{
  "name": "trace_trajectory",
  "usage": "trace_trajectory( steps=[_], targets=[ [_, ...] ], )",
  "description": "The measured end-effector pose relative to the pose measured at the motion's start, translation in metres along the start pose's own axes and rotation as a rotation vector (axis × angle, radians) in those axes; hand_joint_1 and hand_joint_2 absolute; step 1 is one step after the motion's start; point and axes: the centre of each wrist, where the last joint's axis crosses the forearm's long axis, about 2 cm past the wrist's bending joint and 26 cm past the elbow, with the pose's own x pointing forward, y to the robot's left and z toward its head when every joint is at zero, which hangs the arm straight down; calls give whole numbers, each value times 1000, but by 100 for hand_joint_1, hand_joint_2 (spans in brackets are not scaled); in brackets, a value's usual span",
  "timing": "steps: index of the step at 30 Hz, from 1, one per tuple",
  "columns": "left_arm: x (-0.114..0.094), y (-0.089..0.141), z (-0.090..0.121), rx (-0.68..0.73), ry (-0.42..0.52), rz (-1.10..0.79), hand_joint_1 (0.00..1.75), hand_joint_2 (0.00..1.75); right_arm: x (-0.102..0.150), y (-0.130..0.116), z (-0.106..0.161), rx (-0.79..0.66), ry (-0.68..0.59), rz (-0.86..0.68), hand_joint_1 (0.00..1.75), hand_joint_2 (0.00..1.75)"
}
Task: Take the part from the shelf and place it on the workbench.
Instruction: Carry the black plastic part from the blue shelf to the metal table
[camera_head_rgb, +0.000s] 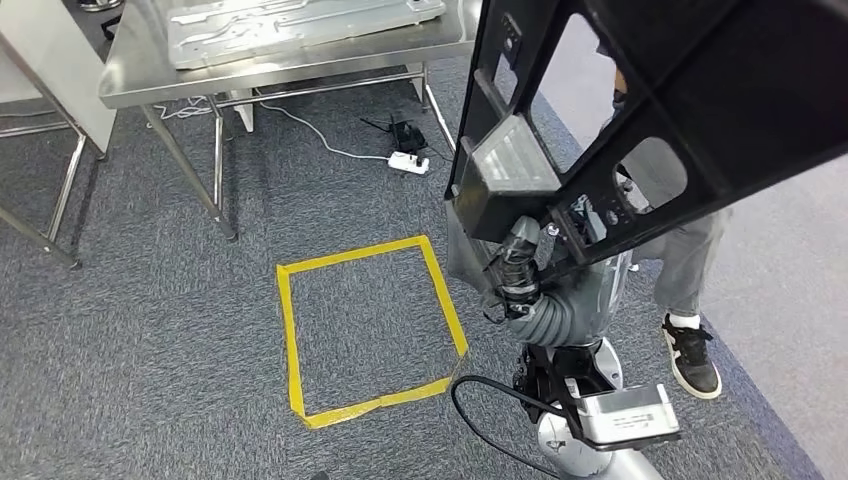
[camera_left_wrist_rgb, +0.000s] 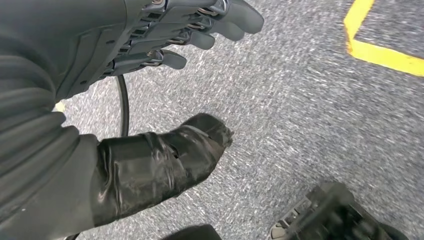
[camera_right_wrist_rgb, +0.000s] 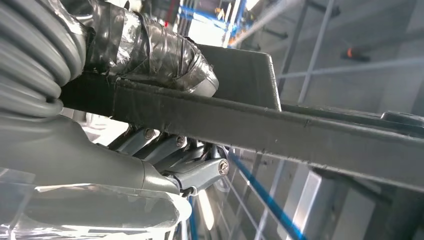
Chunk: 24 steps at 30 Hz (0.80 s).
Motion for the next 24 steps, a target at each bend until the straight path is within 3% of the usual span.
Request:
trace_trajectory(
  steps=[24],
  targets=[
    [-2, -1, 1, -5, -3, -1, 0, 175, -1, 0, 2, 0, 13, -2, 175, 175]
  ],
)
